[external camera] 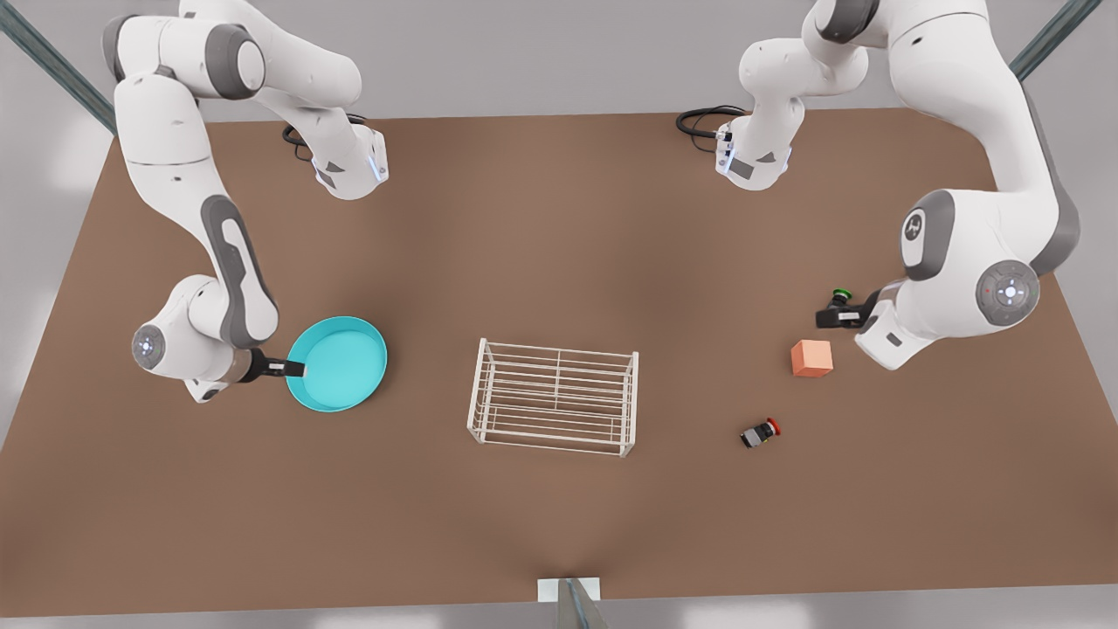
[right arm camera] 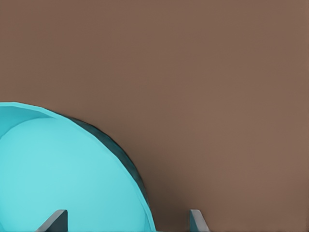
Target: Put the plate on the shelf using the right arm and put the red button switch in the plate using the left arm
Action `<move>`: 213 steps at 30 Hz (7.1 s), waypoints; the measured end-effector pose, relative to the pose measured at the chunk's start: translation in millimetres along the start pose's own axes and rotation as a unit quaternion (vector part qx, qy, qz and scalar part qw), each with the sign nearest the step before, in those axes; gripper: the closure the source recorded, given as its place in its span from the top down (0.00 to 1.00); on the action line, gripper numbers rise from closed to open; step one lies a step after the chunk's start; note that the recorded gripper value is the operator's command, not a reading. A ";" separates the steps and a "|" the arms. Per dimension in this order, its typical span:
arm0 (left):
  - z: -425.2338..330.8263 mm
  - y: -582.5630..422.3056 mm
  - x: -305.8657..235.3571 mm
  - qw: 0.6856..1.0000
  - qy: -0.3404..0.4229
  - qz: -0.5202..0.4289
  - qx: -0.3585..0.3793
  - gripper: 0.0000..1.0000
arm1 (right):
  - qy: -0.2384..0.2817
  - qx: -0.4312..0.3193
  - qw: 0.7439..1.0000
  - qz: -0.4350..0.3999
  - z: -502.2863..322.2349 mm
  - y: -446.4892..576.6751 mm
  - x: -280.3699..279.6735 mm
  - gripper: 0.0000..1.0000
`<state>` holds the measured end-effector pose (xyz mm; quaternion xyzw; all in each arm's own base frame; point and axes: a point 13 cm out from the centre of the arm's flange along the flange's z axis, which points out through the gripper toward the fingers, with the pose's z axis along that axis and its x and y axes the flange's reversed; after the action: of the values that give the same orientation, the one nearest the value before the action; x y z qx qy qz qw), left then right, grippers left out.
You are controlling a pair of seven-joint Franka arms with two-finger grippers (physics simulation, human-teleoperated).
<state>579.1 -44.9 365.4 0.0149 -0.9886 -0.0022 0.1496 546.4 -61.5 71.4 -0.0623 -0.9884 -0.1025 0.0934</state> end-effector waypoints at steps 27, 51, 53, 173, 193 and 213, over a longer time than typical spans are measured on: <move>-19.3 -29.5 6.9 0.999 -0.001 -0.021 0.031 1.00 | 0.032 -0.027 0.999 -0.027 21.3 3.2 17.3 0.22; -15.2 -15.6 7.1 0.998 0.002 -0.062 0.025 1.00 | 0.025 -0.071 0.988 -0.136 -156.2 106.7 3.1 0.17; -15.8 -15.6 6.8 0.998 0.002 -0.063 0.025 1.00 | 0.035 -0.085 0.984 -0.152 -163.0 135.2 10.8 0.17; 262.6 -84.7 -201.7 0.529 -0.100 -0.836 0.102 1.00 | -0.002 0.133 0.981 -0.141 -266.0 88.5 32.2 1.00; 282.2 -87.2 -214.4 0.498 -0.094 -0.855 0.112 1.00 | -0.018 0.131 0.982 -0.132 -285.1 79.5 23.2 1.00; 279.6 -78.6 -223.4 0.497 -0.095 -0.854 0.121 0.39 | -0.016 0.130 0.983 -0.131 -283.1 77.0 22.0 1.00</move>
<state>712.0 -116.7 31.5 0.8699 -0.4926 -0.0102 -0.0234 584.6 -45.1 362.7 0.0784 -0.9943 0.0169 0.0706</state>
